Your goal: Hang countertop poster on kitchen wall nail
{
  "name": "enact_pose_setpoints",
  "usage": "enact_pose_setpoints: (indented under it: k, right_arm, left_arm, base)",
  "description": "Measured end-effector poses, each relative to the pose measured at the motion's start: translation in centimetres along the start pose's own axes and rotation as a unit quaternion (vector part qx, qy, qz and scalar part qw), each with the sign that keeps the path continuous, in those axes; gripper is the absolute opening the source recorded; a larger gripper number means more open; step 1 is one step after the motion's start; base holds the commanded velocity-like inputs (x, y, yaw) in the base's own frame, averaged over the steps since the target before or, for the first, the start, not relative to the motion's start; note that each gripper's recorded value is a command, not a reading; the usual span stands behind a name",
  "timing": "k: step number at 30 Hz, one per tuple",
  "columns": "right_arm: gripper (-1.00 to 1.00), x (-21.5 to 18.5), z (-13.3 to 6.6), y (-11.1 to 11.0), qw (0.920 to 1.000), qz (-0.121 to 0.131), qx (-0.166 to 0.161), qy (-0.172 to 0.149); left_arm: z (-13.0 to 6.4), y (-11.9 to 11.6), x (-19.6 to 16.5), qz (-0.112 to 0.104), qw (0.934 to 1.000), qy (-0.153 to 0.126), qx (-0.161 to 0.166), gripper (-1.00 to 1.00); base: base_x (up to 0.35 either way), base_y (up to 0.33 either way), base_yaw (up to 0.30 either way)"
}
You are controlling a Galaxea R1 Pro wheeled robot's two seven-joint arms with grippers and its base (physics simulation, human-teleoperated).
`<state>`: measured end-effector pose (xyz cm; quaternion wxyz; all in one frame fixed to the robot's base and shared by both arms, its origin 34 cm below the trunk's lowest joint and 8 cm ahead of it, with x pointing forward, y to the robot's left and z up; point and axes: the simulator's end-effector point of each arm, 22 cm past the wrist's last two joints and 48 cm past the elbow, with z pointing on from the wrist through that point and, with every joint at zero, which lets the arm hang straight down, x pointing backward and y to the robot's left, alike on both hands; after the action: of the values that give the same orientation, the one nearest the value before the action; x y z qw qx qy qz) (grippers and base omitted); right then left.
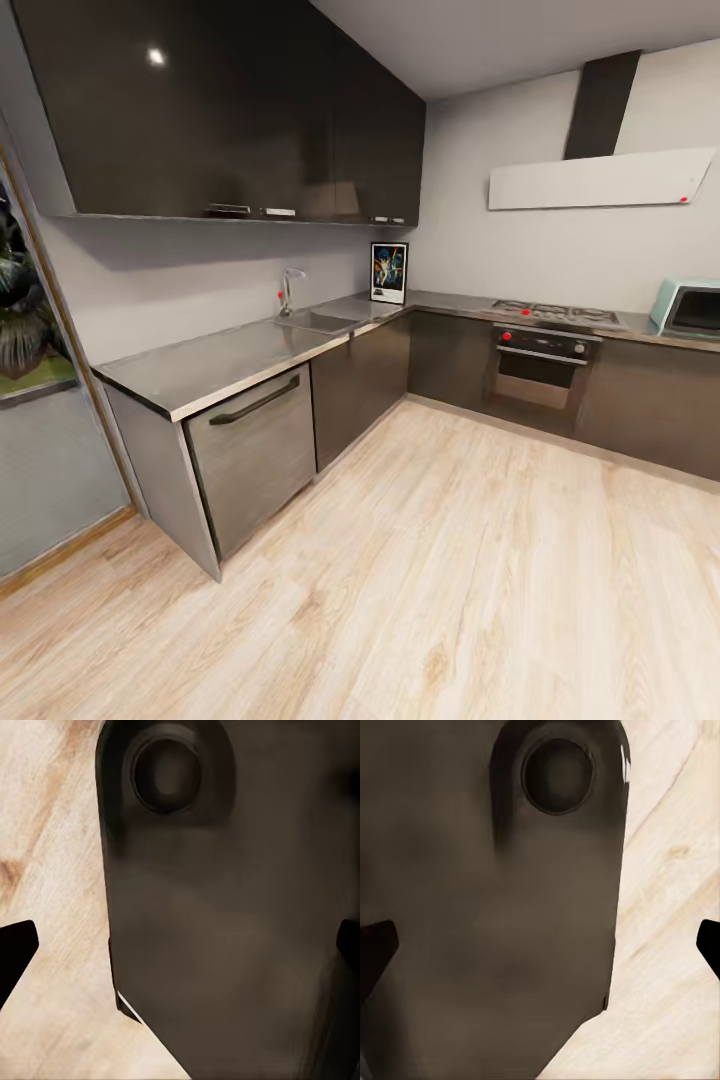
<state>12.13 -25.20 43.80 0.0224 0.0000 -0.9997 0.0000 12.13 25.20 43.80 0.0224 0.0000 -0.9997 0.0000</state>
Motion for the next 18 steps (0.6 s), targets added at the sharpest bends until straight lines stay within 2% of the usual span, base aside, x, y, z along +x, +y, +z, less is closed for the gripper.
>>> enact_pose_setpoints:
  k: [2, 6, 18]
  right_arm:
    - [1.0, 0.7, 0.0, 1.0, 0.9999, 0.0, -0.008, 0.01]
    - [1.0, 1.2, -0.1, 2.8, 0.9997, 0.0, -0.02, 0.015]
    - [1.0, 1.2, -0.1, 2.9, 0.9997, 0.0, -0.021, 0.015]
  left_arm:
    - [0.0, -0.9, -0.2, -0.001, 1.0, 0.0, 0.006, 1.0]
    - [0.0, -0.9, -0.2, -0.001, 1.0, 0.0, 0.006, 1.0]
    - [0.0, -0.9, -0.2, -0.001, 1.0, 0.0, 0.006, 1.0]
  base:
    - [0.0, 0.0, 0.0]
    - [0.0, 0.0, 0.0]
    - [0.0, 0.0, 0.0]
